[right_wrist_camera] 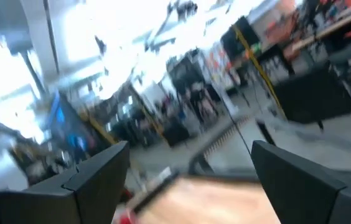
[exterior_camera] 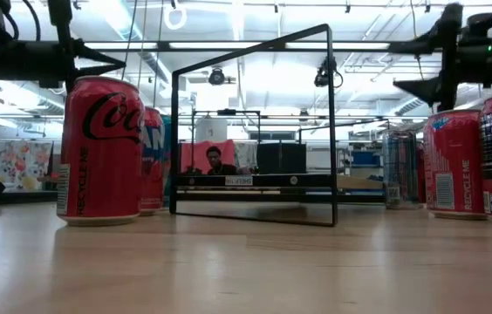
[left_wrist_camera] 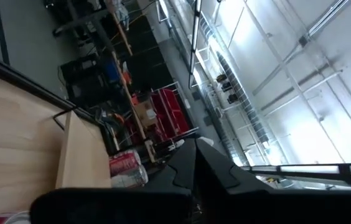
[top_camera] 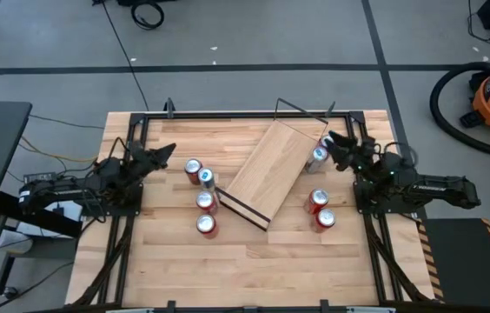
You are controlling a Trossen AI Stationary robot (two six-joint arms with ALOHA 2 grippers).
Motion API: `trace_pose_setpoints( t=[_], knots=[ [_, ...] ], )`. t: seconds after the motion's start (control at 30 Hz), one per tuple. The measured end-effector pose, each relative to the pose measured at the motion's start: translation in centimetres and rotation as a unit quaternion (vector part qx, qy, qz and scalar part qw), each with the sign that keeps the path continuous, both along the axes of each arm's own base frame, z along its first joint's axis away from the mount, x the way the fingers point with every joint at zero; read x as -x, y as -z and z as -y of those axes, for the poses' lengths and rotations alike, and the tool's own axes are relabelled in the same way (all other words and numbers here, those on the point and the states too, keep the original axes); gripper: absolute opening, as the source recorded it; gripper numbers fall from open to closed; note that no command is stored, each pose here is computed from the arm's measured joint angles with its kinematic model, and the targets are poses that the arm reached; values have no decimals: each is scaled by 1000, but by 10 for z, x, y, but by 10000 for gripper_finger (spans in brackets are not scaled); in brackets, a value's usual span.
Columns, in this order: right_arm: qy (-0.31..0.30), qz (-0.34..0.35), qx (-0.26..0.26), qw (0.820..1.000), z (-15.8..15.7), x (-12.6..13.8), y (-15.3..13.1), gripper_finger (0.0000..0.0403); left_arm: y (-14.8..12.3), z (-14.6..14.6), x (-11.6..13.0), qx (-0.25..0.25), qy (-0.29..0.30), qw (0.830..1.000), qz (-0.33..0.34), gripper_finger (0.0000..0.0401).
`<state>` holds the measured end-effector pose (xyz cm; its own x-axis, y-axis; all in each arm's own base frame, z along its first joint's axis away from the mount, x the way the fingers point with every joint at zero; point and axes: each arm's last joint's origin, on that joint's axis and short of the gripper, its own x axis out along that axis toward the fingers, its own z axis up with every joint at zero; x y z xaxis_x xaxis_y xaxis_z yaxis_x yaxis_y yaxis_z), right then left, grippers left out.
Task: Place canned beverage on shelf
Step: Put the right blue soda can on the shelf
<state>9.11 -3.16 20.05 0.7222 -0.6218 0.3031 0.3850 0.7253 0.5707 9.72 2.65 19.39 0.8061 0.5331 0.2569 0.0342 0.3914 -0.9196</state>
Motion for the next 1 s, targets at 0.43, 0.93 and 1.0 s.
trace_pose_setpoints(
  t=[0.43, 0.93, 1.0],
  knots=[
    [-67, -51, -15, 996, -2, -7, -32, 348, -12, -3, 7, 13, -69, 995, 76, 11],
    [-29, -496, -237, 835, 20, -67, -120, 348, -50, -10, 6, -66, -99, 990, -77, 85],
    [-30, -546, -284, 788, 27, -78, -124, 348, -59, -10, 5, -78, -101, 986, -104, 110]
  ],
)
